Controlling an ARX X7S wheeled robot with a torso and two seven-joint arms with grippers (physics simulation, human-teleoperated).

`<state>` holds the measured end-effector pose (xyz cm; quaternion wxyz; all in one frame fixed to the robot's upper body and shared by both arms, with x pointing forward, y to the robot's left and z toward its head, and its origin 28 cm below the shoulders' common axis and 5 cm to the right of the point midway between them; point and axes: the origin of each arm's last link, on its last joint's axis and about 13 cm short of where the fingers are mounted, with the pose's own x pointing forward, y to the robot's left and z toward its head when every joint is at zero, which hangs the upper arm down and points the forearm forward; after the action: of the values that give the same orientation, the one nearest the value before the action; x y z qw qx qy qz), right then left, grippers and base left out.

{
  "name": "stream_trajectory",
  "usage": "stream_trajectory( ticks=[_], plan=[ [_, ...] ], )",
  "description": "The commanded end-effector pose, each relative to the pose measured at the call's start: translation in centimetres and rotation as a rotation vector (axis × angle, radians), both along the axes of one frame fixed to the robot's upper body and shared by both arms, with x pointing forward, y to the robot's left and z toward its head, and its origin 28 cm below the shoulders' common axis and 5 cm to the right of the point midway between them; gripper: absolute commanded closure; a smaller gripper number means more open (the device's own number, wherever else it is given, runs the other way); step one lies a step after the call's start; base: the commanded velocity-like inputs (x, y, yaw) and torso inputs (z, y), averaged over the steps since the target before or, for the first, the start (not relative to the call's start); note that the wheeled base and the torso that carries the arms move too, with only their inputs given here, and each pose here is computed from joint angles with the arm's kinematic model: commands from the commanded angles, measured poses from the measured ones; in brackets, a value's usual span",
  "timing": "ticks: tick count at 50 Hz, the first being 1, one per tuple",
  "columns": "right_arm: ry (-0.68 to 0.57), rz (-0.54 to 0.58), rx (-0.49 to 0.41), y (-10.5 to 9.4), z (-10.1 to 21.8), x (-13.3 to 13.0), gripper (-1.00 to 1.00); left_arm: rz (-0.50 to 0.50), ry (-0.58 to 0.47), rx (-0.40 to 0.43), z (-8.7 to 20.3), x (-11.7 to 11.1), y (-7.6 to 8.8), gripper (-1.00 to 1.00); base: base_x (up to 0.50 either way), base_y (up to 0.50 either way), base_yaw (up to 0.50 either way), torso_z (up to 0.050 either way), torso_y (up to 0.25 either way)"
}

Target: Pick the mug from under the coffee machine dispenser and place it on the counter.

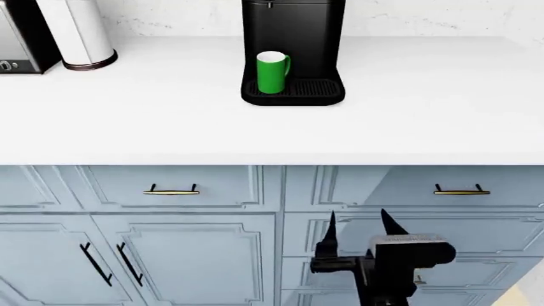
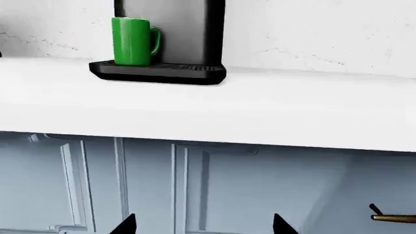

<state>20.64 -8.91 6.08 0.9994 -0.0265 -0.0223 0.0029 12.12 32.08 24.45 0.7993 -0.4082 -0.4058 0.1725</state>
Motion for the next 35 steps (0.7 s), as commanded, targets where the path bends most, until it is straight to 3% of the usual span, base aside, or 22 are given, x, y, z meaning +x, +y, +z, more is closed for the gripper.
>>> stream_trajectory(
  ticks=[1, 7, 9, 14, 22, 35],
  plan=[
    [-0.193, 0.005, -0.096, 1.5, 9.8, -2.6, -1.00, -0.004, -0.038, -0.035, 0.4, -0.9, 0.3, -1.00, 0.00, 0.00, 0.00, 0.000, 0.000],
    [-0.275, 0.027, -0.115, 2.7, 14.4, -2.1, -1.00, -0.006, -0.038, -0.032, 0.4, -0.8, 0.2, -1.00, 0.00, 0.00, 0.00, 0.000, 0.000],
    [-0.283, -0.024, -0.140, 2.6, 15.8, -1.4, -1.00, -0.005, -0.039, -0.034, 0.4, -0.8, 0.2, -1.00, 0.00, 0.00, 0.00, 0.000, 0.000],
    [-0.238, -0.062, -0.169, 2.5, 18.7, -0.5, -1.00, -0.004, -0.041, -0.040, 0.4, -0.8, 0.2, -1.00, 0.00, 0.00, 0.00, 0.000, 0.000],
    [-0.196, -0.107, -0.215, 2.3, 22.6, 3.7, -1.00, -0.004, -0.044, -0.046, 0.3, -0.8, 0.3, -1.00, 0.00, 0.00, 0.00, 0.000, 0.000],
    [-0.112, -0.102, -0.257, 3.4, 23.1, 5.7, -1.00, -0.004, -0.045, -0.050, 0.3, -0.8, 0.4, -1.00, 0.00, 0.00, 0.00, 0.000, 0.000]
  ],
)
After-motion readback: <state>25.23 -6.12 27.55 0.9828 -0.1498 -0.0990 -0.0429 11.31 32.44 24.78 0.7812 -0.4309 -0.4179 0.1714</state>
